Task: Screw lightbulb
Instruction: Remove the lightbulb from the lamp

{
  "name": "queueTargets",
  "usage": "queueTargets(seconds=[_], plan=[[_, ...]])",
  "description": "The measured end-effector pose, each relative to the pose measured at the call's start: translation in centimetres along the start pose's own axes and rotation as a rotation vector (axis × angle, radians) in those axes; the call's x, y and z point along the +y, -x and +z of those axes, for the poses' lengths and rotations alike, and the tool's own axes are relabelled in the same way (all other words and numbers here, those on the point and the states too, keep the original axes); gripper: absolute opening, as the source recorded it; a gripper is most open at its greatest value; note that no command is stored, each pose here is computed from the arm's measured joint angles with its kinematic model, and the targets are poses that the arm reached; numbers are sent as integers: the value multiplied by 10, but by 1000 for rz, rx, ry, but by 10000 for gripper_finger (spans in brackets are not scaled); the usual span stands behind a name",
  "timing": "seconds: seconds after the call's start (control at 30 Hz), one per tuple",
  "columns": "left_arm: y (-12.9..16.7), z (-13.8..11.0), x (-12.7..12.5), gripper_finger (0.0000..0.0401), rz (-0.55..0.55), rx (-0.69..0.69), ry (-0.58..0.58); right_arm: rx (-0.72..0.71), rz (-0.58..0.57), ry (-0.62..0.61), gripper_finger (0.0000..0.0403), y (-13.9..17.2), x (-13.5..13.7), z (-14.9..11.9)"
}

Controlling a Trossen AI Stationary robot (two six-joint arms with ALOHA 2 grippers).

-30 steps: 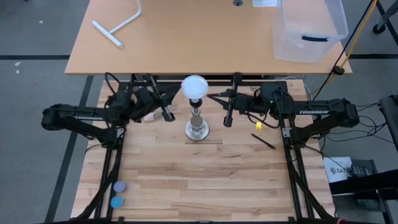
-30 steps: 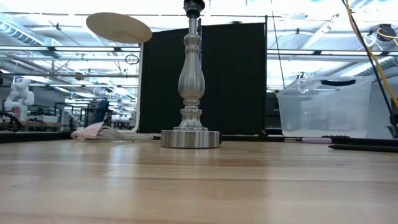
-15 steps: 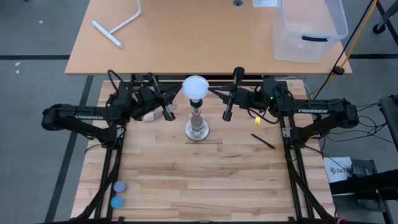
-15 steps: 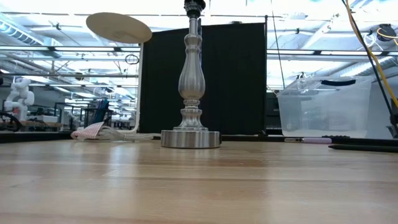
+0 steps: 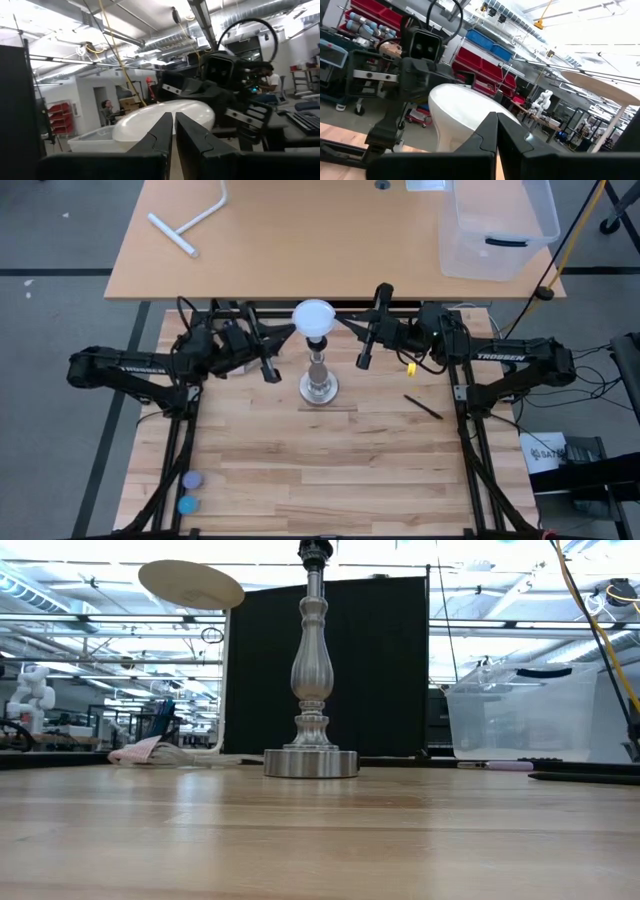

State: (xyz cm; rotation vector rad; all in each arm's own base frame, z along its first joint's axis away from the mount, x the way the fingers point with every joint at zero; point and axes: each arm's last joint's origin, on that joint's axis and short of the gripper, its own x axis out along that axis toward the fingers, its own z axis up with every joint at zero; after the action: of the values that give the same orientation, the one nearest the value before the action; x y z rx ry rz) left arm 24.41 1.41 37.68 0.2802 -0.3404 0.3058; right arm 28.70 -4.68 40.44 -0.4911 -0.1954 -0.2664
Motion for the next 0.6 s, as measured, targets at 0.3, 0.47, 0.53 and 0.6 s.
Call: queueTargets(seconds=[0.3, 0.47, 0.53, 0.6], plan=[[2, 4, -11, 25, -75, -26, -18, 13, 9, 1, 0, 0, 1, -2], [11, 17, -7, 25, 35, -41, -75, -26, 52, 8, 0, 6, 11, 11], [12, 20, -3, 25, 78, -37, -88, -39, 74, 7, 0, 8, 16, 15], [12, 19, 2, 25, 119, -29, -92, -42, 93, 8, 0, 8, 22, 16]])
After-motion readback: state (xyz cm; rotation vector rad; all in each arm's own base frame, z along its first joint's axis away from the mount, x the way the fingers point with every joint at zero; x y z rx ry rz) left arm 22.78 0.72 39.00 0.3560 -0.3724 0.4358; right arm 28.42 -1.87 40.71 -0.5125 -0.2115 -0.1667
